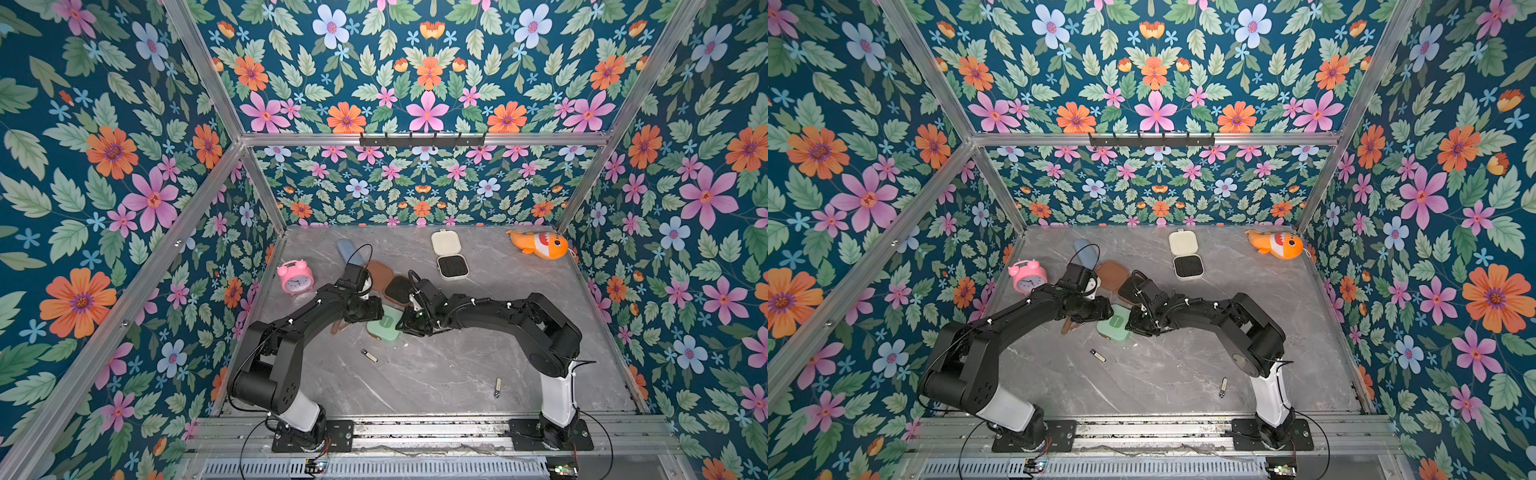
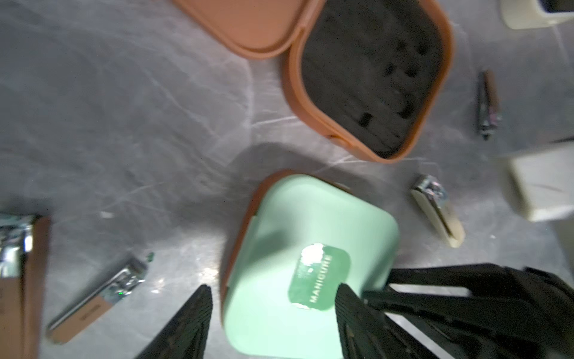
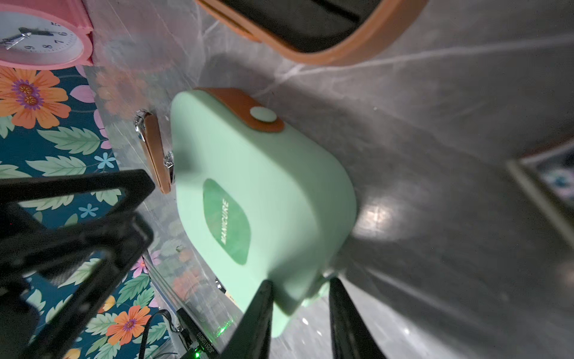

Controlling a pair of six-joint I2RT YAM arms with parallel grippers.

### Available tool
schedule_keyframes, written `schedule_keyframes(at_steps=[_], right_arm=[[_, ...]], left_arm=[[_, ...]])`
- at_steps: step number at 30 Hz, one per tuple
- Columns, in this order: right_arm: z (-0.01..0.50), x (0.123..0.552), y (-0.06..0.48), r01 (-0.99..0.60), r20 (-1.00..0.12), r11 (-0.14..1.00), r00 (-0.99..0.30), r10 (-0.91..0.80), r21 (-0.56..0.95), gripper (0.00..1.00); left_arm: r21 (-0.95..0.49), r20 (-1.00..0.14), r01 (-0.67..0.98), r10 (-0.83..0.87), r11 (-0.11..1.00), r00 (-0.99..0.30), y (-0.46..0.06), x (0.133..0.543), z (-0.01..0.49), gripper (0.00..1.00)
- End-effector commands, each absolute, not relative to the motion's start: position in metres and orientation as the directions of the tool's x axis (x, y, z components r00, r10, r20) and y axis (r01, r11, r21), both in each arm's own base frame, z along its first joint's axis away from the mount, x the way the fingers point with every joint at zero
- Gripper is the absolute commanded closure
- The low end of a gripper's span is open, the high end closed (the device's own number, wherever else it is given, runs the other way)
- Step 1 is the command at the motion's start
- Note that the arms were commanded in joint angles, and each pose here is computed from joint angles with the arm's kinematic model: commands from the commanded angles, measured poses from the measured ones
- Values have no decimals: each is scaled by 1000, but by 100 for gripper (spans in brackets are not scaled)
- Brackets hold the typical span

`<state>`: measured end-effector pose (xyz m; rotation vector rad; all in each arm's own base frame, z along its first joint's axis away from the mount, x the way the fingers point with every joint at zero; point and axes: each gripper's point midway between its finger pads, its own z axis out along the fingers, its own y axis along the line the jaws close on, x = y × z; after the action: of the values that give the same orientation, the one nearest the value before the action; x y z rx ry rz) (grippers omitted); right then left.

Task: Organize nail clipper sets
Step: Move the storage box to the center of the board.

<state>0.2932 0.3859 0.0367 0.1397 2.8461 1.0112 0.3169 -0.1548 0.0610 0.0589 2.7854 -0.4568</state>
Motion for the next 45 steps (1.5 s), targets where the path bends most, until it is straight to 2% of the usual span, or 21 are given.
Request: schedule_keyframes(at_steps=[1,5,8,13,16,23,33,38,45], right_arm=[[30,292,379,77,-73,792,-986,151,605,69],[31,293,379,76,-75,792,-986,151,606,68],[29,293,379,75,-74,794,-986,149,604,68],[26,295,385,71,-71,776,-986,148,627,68],[28,297,387,68,-78,767,-985,152,638,68],[32,292,382,59,-83,772,-986,143,633,69],[38,249,336,67,-69,822,-989,128,566,65],[31,224,303,119,-54,843,-984,173,524,65],[50,205,244,175,-130,889,-959,250,423,63]], left_arm=[[-279,-312,76,-15,957,-950,-148,321,55,33],[-273,-313,76,-14,959,-950,-150,329,46,32],[-321,-292,106,8,941,-957,-161,328,38,33],[-440,-209,148,59,886,-976,-187,300,25,44],[-464,-176,143,67,874,-982,-191,281,19,46],[-412,-141,128,76,902,-987,-179,270,16,47],[-403,-66,217,208,889,-976,-194,242,24,47],[-507,-60,238,241,828,-969,-232,226,32,46],[-619,-88,251,252,745,-964,-295,226,44,44]])
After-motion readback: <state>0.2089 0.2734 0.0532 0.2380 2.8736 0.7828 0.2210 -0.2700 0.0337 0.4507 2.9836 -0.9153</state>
